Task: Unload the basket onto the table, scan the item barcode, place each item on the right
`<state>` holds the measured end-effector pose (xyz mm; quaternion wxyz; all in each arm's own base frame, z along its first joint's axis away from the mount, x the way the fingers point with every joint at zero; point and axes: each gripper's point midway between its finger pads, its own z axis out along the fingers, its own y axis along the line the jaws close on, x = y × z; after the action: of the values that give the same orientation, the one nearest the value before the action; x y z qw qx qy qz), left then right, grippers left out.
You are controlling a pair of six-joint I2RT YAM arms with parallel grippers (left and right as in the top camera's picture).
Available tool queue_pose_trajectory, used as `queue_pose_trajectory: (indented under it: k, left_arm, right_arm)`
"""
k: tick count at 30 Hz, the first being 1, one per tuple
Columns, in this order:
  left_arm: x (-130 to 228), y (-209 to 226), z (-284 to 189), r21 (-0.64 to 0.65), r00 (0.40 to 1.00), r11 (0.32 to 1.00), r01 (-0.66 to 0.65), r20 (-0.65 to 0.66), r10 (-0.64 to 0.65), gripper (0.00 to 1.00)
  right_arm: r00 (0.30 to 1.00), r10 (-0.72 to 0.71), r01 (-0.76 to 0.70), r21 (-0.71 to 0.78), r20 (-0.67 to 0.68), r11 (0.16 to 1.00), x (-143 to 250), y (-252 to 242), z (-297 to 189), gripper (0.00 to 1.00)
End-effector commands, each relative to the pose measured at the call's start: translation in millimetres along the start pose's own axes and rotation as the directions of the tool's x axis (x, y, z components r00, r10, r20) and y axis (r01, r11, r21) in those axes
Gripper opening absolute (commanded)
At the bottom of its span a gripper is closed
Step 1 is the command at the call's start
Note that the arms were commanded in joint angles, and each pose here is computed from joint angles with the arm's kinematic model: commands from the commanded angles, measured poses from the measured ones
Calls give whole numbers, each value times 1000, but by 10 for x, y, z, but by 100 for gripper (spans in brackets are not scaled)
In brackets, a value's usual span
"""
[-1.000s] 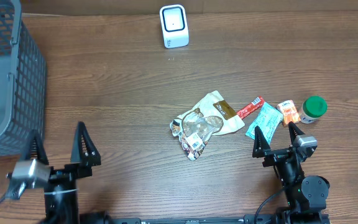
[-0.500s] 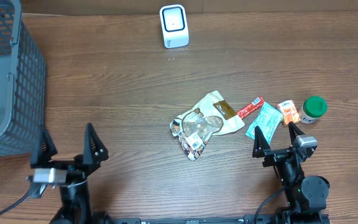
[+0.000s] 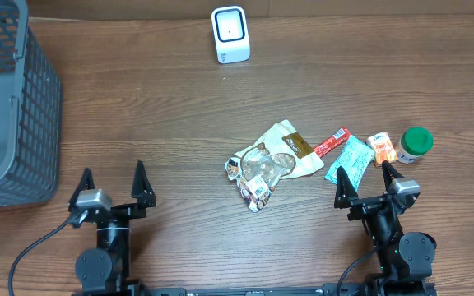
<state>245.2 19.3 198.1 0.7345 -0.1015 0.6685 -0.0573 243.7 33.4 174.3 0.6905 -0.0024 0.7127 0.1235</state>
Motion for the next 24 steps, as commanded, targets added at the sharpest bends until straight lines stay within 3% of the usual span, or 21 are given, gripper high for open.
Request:
queue_pose_trajectory:
  k: [1, 4, 8, 24]
  left_arm:
    - [201, 15, -10, 7, 990, 993, -118, -74, 119, 100]
    - [397, 78, -33, -5, 974, 986, -169, -156, 166, 100]
    - [407, 93, -35, 4, 951, 964, -267, -161, 264, 100]
    - [410, 88, -35, 8, 950, 963, -269, -162, 267, 100]
  right_arm:
    - [1000, 2, -2, 2, 3, 1000, 21, -9, 1, 100]
    - [1000, 2, -2, 2, 3, 1000, 21, -9, 1, 100]
    - [1000, 2, -2, 2, 3, 1000, 21, -9, 1, 100]
    - [1000, 2, -2, 2, 3, 1000, 21, -9, 1, 100]
